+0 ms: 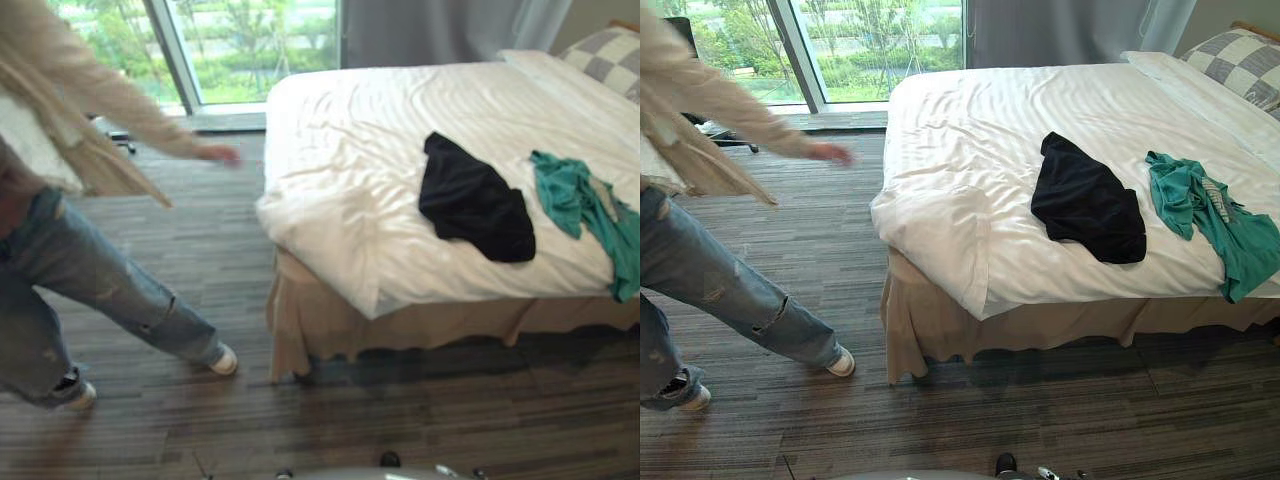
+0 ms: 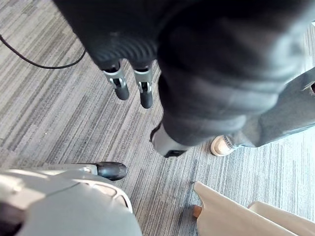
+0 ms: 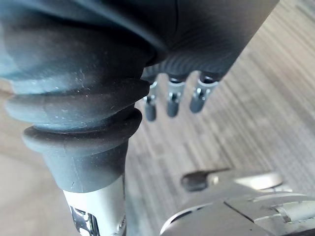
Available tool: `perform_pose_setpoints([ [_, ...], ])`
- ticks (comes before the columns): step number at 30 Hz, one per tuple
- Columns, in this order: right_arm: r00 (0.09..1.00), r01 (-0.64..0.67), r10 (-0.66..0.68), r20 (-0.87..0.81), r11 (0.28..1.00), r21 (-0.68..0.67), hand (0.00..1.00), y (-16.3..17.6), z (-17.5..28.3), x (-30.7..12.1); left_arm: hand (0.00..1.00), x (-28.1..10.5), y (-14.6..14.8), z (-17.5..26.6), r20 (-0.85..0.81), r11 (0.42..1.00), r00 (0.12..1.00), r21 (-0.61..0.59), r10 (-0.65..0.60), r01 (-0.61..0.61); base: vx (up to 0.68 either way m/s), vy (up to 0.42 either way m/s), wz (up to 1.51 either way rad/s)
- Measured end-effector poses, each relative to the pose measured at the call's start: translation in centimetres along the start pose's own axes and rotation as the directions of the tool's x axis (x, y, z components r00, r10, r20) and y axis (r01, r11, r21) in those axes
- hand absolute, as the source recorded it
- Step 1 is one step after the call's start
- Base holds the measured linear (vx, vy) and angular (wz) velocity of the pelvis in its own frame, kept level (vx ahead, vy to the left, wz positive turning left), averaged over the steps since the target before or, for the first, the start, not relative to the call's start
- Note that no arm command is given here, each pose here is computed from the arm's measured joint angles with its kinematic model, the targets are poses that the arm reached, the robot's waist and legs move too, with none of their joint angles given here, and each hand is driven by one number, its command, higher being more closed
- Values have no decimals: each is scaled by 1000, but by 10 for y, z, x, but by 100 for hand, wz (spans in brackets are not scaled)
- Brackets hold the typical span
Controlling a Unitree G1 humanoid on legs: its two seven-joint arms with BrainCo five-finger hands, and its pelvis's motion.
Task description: Tidy the bed and pick cloth on bed and put in laundry
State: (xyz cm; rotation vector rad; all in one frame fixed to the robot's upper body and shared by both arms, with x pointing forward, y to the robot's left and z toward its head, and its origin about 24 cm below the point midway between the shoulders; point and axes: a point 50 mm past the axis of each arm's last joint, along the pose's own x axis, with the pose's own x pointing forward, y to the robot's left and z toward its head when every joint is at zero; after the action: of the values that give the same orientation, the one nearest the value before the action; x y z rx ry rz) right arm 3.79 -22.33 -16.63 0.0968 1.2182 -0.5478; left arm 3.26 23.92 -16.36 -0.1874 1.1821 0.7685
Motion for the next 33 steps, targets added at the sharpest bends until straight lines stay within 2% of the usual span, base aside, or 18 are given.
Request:
perform_pose_setpoints([
  [3, 1000, 4, -4, -4, 1000, 2, 0, -1, -2, 0, 0, 7, 29, 34, 78, 991, 993, -108, 91, -82, 0, 0, 0],
  [6, 1000, 9, -9, -9, 1000, 2, 0, -3, -4, -1, 0, 7, 62, 93, 232, 958, 950, -240, 211, -154, -6, -17, 8],
  [8, 1000, 19, -19, -22, 1000, -1, 0, -5, -10, -2, 0, -4, 75, 148, 386, 929, 876, -333, 290, -161, 6, -17, 20],
  [9, 999, 22, -22, -25, 1000, -2, 0, -6, -12, -3, 0, -7, 77, 160, 418, 923, 856, -351, 305, -157, 16, -14, 17],
  [14, 999, 40, -41, -35, 999, -16, 0, -10, -17, -4, 0, -50, 98, 250, 620, 870, 647, -470, 444, -146, 12, -4, 1],
  [17, 998, 49, -50, -40, 999, -18, 0, -12, -21, -5, 0, -79, 105, 293, 712, 870, 512, -462, 481, -175, 0, 0, 0],
  [18, 998, 51, -52, -38, 999, -17, 0, -13, -21, -5, 0, -97, 103, 315, 770, 877, 422, -437, 479, -199, 0, 0, 0],
  [19, 998, 51, -52, -38, 999, -17, 0, -13, -21, -5, 0, -105, 102, 322, 792, 881, 387, -429, 472, -199, 0, 0, 0],
  [20, 998, 52, -52, -37, 999, -16, 0, -14, -22, -5, 0, -117, 97, 334, 826, 888, 327, -408, 458, -212, -36, -11, -4],
  [21, 998, 55, -55, -39, 998, -16, 0, -15, -23, -6, 0, -137, 84, 352, 880, 902, 232, -364, 414, -230, -42, -10, -5],
  [24, 997, 68, -68, -46, 998, 3, 0, -20, -26, -6, 0, -165, 53, 371, 943, 930, 108, -284, 315, -232, -59, -8, -8],
  [26, 996, 80, -80, -40, 997, 18, 0, -24, -25, -6, 0, -193, 22, 382, 979, 949, -22, -202, 203, -244, -68, -4, -18],
  [27, 996, 81, -80, -36, 997, 18, 0, -25, -24, -6, 0, -201, 14, 385, 983, 951, -54, -184, 176, -247, -73, -13, -22],
  [29, 996, 86, -85, -28, 996, 34, 0, -26, -21, -5, 0, -233, -18, 398, 981, 951, -182, -116, 65, -287, -64, -22, -23],
  [33, 996, 86, -86, -2, 995, 55, 0, -24, -8, -2, 0, -279, -62, 408, 937, 942, -334, -15, -104, -335, -38, -36, -23],
])
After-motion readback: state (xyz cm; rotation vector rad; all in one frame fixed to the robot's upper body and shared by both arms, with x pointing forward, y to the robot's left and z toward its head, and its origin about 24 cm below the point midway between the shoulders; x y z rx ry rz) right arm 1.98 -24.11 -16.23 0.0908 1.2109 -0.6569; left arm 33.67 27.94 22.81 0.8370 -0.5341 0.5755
